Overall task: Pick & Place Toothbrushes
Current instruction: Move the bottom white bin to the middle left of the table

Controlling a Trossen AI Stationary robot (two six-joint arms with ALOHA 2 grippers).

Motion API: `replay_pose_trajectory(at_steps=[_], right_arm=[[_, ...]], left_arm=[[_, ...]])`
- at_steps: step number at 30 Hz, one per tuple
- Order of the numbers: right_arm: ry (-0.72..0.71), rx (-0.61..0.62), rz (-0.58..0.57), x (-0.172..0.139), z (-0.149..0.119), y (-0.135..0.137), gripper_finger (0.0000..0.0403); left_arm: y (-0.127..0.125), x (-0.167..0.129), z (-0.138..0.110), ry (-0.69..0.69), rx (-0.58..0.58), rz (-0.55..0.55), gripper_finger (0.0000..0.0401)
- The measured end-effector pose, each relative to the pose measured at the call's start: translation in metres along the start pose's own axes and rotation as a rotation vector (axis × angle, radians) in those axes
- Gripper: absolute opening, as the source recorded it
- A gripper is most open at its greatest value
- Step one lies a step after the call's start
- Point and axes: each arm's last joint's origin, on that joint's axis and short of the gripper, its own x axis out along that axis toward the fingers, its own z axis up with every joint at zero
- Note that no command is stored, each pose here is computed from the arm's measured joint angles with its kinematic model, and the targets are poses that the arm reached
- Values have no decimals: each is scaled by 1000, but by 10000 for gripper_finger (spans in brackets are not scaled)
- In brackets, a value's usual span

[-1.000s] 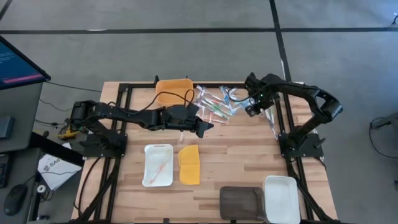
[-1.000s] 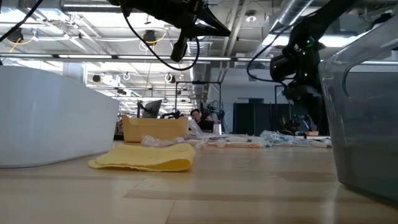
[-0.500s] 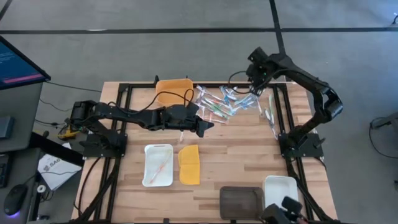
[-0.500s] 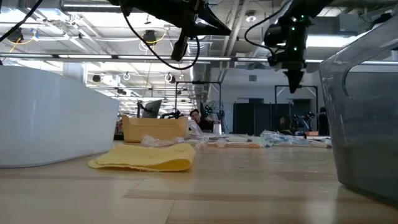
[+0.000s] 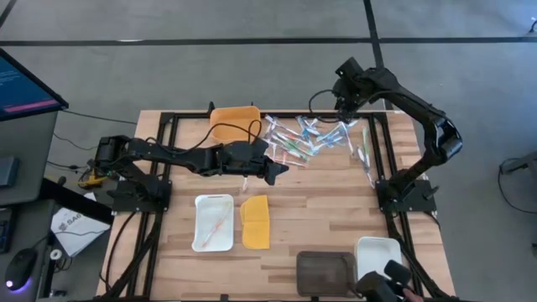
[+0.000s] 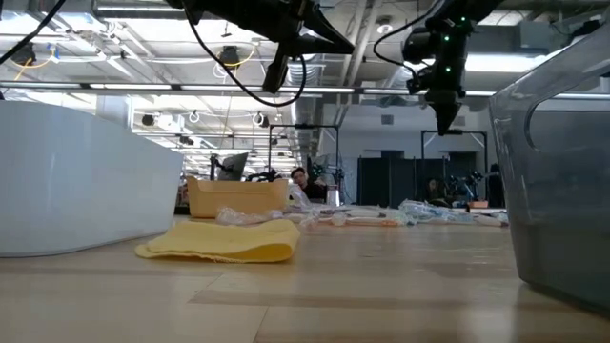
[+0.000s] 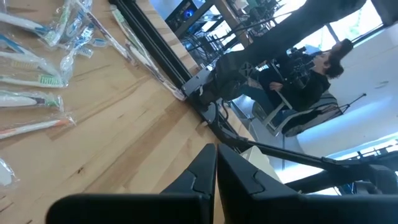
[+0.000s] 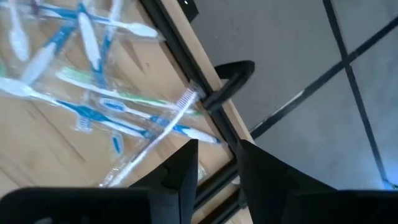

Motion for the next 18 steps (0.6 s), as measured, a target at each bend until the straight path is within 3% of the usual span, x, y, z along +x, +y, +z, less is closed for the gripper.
replay_pose_trajectory(at_steps=[3,6,10,14,18], right_arm=[[6,61,-2,1,-1,-3,108],[9,216,36,7,-5,-13,104],[115,424,199,30,-16,-27,75],[276,486,281,56,-29,-38,33],[342,492,302,72,-32,-43,6]], left_arm=[[0,0,0,-2,0,-4,8],[0,0,0,-3,-1,-4,8],[0,0,0,-4,-3,-5,8],[-1,0,1,-8,-5,-10,8],[-2,0,0,-6,-4,-16,8]])
